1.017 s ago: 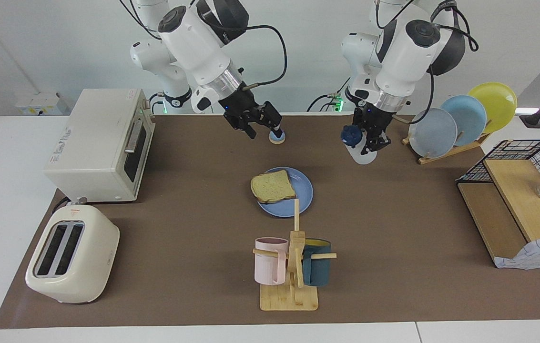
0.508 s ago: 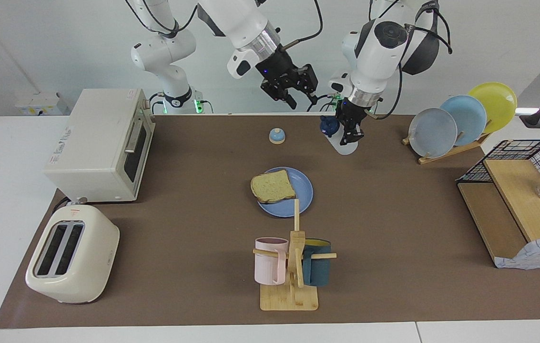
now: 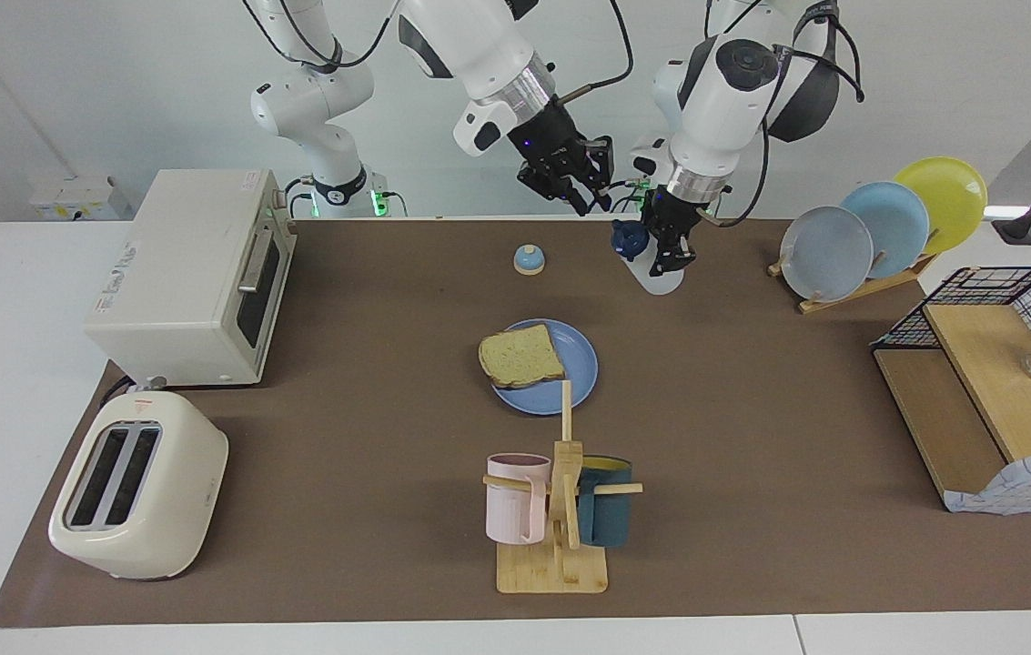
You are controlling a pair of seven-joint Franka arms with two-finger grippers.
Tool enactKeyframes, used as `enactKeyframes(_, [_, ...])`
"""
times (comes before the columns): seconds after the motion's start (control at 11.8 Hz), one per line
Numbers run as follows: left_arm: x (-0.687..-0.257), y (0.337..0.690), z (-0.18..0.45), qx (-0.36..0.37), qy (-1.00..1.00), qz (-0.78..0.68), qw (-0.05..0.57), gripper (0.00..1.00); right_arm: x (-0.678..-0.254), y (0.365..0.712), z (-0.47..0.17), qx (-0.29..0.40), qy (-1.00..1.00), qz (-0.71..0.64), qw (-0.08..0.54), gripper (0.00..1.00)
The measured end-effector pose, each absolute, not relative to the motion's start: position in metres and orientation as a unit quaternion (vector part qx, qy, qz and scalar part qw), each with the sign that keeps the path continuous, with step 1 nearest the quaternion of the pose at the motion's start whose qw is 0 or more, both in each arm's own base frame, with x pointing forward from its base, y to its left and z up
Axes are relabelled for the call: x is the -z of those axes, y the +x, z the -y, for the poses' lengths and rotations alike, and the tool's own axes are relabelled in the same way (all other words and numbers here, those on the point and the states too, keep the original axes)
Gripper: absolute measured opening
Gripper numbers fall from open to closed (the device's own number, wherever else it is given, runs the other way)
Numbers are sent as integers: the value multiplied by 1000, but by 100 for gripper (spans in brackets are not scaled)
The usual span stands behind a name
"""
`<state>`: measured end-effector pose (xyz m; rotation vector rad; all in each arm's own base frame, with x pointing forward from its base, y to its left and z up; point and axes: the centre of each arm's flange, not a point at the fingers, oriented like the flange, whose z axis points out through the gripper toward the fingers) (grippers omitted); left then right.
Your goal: Put bread on plate and add seasoning
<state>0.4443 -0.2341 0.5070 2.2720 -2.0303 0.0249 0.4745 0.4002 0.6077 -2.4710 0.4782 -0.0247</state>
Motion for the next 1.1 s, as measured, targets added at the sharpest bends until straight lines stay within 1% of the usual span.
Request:
enactKeyframes(0.25, [-507,441,240,-8,742,669,48,44,-591,474,-416,8,-936,-176,304,36])
enactKeyframes(0.42, [-507,439,244,-7,742,669,48,44,-588,475,-417,6,-937,-177,303,32])
enactKeyframes(0.51, [-507,438,245,-7,741,669,48,44,-588,474,-418,6,-937,-176,302,32])
enactKeyframes(0.59, [-507,438,245,-7,742,668,48,44,-588,474,-419,7,-937,-175,302,25])
enactKeyframes(0.68, [-507,438,244,-7,743,668,48,44,-588,473,-419,7,-937,-174,302,25])
enactKeyframes(0.76, [-506,438,244,-6,744,666,48,44,-588,473,-419,8,-938,-174,301,12])
enactKeyframes(0.85, [-505,439,243,-5,745,665,48,44,-588,473,-419,8,-938,-173,301,8])
enactKeyframes(1.1, [-505,438,243,-5,746,665,48,44,-588,473,-418,8,-938,-175,300,8])
